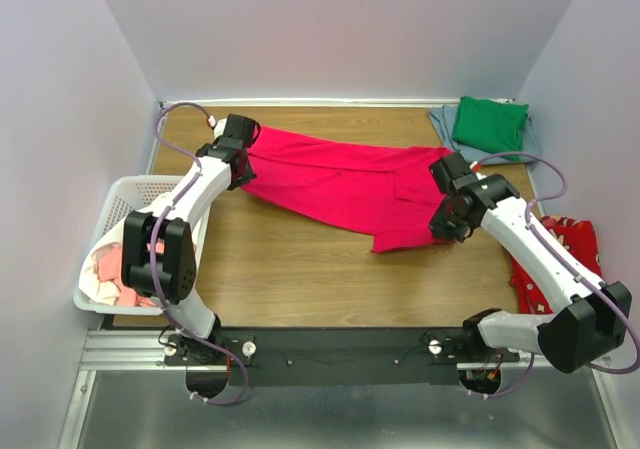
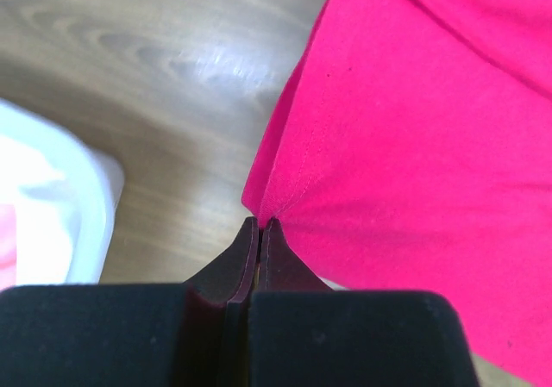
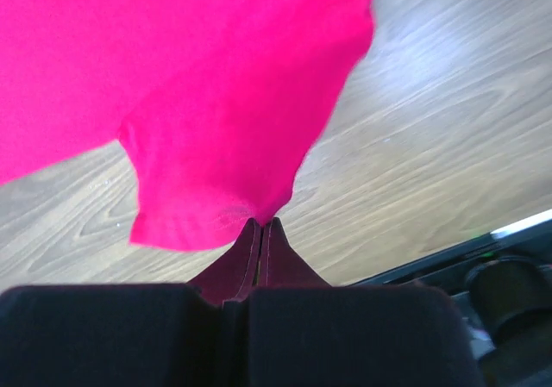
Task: Fold and stack the t-shirts
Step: Fold the tshirt
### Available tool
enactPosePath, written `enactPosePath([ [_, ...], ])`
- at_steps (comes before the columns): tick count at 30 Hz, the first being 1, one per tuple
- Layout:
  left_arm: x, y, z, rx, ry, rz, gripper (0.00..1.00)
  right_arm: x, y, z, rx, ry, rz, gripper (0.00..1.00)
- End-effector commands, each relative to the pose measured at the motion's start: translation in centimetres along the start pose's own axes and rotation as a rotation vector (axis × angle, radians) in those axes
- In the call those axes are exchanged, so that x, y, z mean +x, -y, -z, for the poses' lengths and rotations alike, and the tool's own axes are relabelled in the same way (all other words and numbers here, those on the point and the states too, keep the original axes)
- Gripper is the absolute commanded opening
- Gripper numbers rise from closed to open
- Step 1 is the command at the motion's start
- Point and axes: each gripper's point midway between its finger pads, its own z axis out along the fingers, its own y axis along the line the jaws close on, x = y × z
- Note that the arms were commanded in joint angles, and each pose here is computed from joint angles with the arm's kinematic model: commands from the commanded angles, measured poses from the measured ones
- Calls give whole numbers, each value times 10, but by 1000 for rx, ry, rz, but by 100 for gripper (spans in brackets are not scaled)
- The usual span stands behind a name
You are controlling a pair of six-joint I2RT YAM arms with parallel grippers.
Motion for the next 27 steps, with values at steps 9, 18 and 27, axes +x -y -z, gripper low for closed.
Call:
enactPosePath([
  [9, 47, -37, 17, -96, -35, 53, 0, -36, 35, 53, 107, 170, 38, 1],
  [18, 63, -32, 12, -85, -79, 66, 0, -42, 33, 58, 98, 192, 40, 1],
  [27, 17, -5, 0, -74, -30, 67, 0, -79, 4, 42, 91, 293, 38, 1],
])
